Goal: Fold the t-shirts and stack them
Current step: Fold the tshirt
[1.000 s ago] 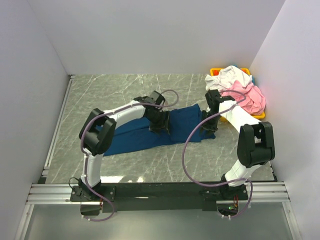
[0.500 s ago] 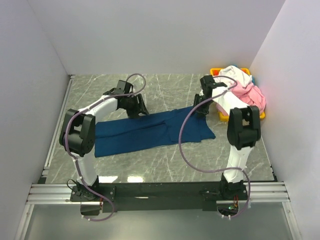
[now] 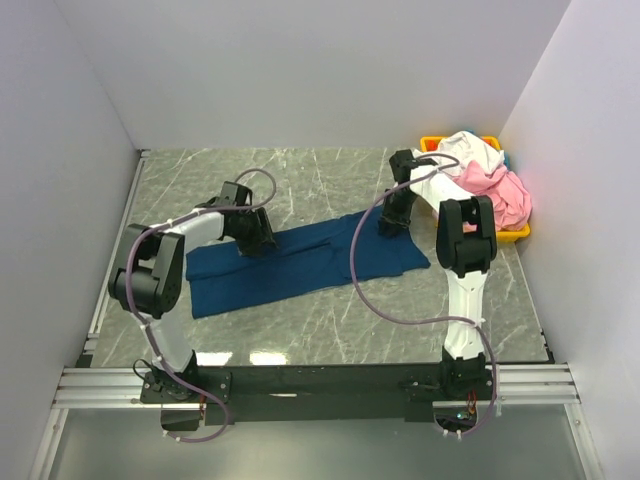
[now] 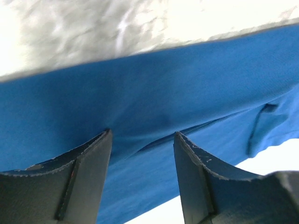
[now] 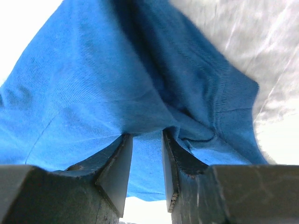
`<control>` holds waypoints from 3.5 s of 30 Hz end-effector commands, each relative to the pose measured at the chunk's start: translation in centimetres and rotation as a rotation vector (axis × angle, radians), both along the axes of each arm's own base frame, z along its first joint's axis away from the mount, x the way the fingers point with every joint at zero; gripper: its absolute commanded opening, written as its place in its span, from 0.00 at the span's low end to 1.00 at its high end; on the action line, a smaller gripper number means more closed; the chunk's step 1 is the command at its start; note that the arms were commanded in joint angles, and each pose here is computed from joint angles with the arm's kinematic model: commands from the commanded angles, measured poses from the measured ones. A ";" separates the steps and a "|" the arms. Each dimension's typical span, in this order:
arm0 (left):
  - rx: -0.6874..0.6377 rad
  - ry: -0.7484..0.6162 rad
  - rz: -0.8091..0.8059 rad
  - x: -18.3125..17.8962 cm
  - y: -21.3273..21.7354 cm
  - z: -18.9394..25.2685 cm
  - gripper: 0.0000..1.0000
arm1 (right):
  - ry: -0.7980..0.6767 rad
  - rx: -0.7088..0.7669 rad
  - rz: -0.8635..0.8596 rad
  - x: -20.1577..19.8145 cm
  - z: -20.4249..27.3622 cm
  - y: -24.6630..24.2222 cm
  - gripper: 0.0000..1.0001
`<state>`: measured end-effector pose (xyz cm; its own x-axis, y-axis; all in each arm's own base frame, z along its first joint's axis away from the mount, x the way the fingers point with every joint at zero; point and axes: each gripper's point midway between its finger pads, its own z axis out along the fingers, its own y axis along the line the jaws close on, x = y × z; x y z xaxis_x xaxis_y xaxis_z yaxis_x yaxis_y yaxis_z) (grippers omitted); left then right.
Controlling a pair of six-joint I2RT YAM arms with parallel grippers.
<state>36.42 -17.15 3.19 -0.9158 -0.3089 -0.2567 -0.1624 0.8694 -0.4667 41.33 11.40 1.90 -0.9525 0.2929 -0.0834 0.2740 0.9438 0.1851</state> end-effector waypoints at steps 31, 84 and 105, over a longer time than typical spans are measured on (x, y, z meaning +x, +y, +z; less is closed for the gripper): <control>0.004 -0.019 -0.041 -5.3 1.8 1.4 0.74 | -0.228 0.001 0.010 4.6 9.0 0.1 0.39; -0.087 0.041 -0.153 -15.5 -3.0 5.1 0.78 | -0.201 0.026 0.083 7.1 5.8 5.6 0.33; 0.006 0.172 -0.113 -18.6 -0.7 -0.4 0.79 | -0.046 0.019 0.210 -3.0 2.5 9.6 0.34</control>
<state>17.36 -17.34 3.15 -0.9770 -0.1932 -0.0903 -0.1386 0.8970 -0.4198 37.44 20.62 4.52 -0.9928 0.0639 -0.1008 0.0438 0.9807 0.1906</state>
